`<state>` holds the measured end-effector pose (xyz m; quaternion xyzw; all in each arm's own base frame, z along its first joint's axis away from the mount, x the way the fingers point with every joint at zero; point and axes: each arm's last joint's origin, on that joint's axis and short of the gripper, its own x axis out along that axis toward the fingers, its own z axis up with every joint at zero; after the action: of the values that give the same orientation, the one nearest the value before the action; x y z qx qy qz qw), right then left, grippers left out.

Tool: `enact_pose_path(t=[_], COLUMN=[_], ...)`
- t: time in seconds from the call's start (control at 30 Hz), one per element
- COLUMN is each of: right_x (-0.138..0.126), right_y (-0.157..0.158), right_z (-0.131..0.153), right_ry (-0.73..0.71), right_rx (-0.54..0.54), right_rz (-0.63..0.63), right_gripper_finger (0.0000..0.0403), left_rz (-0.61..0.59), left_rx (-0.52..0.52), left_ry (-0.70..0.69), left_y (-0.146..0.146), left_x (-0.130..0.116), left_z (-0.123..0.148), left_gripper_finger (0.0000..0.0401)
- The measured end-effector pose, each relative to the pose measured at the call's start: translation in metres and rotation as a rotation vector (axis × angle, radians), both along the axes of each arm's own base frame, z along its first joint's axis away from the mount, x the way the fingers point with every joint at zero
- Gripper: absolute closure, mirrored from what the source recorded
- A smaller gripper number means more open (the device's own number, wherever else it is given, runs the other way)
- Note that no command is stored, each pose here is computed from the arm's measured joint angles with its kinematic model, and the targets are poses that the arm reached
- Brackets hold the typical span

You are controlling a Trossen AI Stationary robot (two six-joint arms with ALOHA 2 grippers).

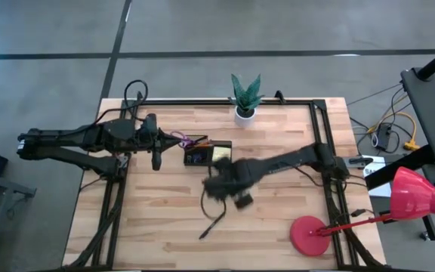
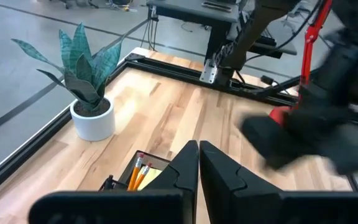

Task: Pick and place office supplies into organizer
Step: Put the pen into the desk organizer

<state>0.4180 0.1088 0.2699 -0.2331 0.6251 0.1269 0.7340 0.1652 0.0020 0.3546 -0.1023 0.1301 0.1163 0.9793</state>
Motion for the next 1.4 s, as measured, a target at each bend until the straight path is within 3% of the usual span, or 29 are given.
enact_pose_path(t=[0.1,0.2,0.33,0.53,0.93,1.4], right_x=[0.003,0.010,0.022,0.036,0.043,0.043], right_y=[0.031,0.053,0.066,0.073,0.089,0.088], right_z=[-0.007,-0.018,-0.048,-0.089,-0.107,-0.139], right_ry=[-0.067,-0.170,-0.182,-0.157,-0.240,-0.201], right_rx=[0.169,0.215,0.217,0.211,0.328,0.275], right_rz=[0.064,0.112,0.148,0.143,0.094,0.002], right_gripper_finger=[0.0259,0.0259,0.0259,0.0259,0.0259,0.0261], left_rz=[0.000,0.000,-0.035,-0.120,-0.141,-0.146], left_rx=[0.000,-0.001,-0.024,-0.139,-0.183,-0.182], left_ry=[0.005,0.025,0.046,0.061,0.057,0.055], left_y=[0.000,0.000,-0.001,-0.005,-0.010,-0.011], left_x=[0.001,0.002,0.003,0.004,0.006,0.005], left_z=[-0.003,-0.009,-0.016,-0.023,-0.023,-0.023], left_gripper_finger=[0.0401,0.0401,0.0401,0.0401,0.0401,0.0401])
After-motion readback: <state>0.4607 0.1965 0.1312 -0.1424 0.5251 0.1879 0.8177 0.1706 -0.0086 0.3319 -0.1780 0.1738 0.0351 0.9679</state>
